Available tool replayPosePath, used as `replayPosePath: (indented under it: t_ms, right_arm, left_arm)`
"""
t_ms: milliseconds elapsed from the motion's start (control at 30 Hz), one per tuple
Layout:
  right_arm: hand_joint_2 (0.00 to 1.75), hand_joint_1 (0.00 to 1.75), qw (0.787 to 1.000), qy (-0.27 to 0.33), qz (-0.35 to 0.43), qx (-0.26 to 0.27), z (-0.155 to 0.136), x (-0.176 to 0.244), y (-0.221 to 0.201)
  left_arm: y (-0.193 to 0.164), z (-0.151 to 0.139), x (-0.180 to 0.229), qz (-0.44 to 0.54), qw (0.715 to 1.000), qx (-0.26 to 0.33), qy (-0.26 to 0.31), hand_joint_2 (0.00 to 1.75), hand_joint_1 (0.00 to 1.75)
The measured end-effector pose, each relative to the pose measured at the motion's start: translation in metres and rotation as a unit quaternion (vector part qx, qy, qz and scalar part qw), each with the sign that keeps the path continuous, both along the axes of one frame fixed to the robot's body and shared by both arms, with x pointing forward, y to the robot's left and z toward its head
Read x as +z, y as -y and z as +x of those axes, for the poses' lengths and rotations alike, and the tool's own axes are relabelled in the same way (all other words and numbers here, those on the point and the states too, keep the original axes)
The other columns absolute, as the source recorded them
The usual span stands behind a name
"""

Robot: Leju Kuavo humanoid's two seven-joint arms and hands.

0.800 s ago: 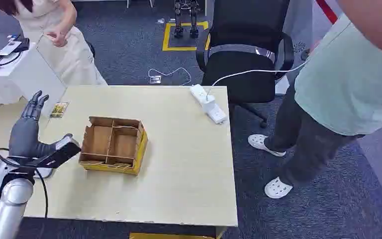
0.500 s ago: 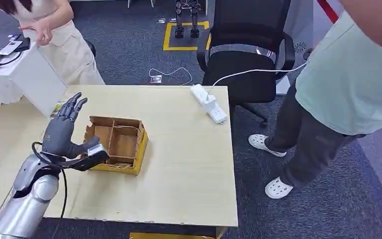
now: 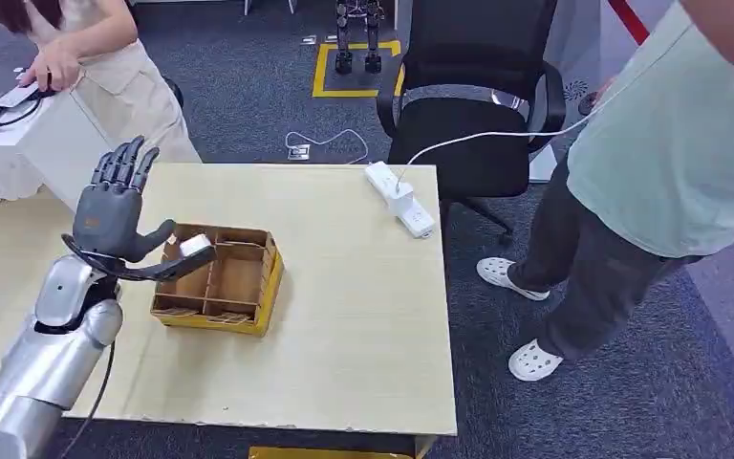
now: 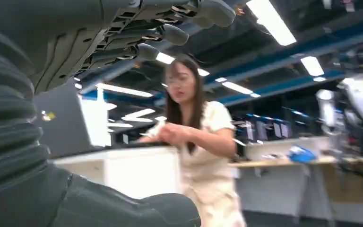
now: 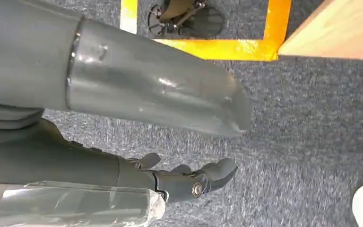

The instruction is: Pass the card to the sensor for recognition and then transmit it.

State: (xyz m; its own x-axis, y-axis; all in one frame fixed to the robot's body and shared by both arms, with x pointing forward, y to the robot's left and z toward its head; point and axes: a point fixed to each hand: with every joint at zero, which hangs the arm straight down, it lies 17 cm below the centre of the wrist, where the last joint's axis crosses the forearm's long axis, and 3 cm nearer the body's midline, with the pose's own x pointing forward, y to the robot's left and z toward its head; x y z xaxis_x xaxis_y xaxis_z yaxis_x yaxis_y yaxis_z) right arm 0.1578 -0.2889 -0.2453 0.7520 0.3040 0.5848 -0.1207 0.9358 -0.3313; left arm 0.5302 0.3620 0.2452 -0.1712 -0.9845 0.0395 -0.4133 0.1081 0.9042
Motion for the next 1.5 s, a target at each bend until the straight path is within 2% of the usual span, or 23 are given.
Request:
replayPosePath:
  t_ms: [133,367,1267,1300,1333,1367,1400,1500]
  right_arm:
    - [0.00,0.00,1.000,-0.005,-0.007,-0.004,-0.002,-0.001,0.003]
    - [0.00,0.00,1.000,-0.006,-0.005,-0.006,-0.003,-0.001,0.001]
    - [0.00,0.00,1.000,-0.006,-0.006,-0.004,-0.004,-0.001,-0.004]
    - [0.00,0.00,1.000,-0.006,-0.006,-0.004,-0.004,-0.001,-0.005]
    - [0.00,0.00,1.000,-0.006,-0.006,-0.004,-0.004,-0.001,-0.005]
    - [0.00,0.00,1.000,-0.006,-0.006,-0.005,-0.004,-0.001,-0.005]
    - [0.00,0.00,1.000,-0.005,-0.006,-0.005,-0.004,-0.001,-0.006]
    - [0.00,0.00,1.000,-0.004,-0.005,-0.005,-0.003,-0.001,-0.006]
  left_arm:
    - [-0.025,0.006,0.016,0.025,0.998,0.048,0.028,1.75,0.00]
    - [-0.052,0.009,0.014,0.051,0.993,0.100,0.039,1.75,0.00]
    - [-0.093,0.012,-0.021,0.065,0.985,0.159,-0.002,1.75,0.00]
    - [-0.095,0.012,-0.022,0.065,0.985,0.162,-0.004,1.75,0.12]
    - [-0.098,0.011,-0.024,0.065,0.984,0.166,-0.007,1.75,1.10]
    - [-0.101,0.011,-0.026,0.065,0.983,0.169,-0.009,1.75,1.10]
    - [-0.103,0.011,-0.027,0.065,0.983,0.171,-0.011,1.75,1.75]
    - [-0.105,0.012,-0.032,0.066,0.983,0.173,-0.020,1.75,1.75]
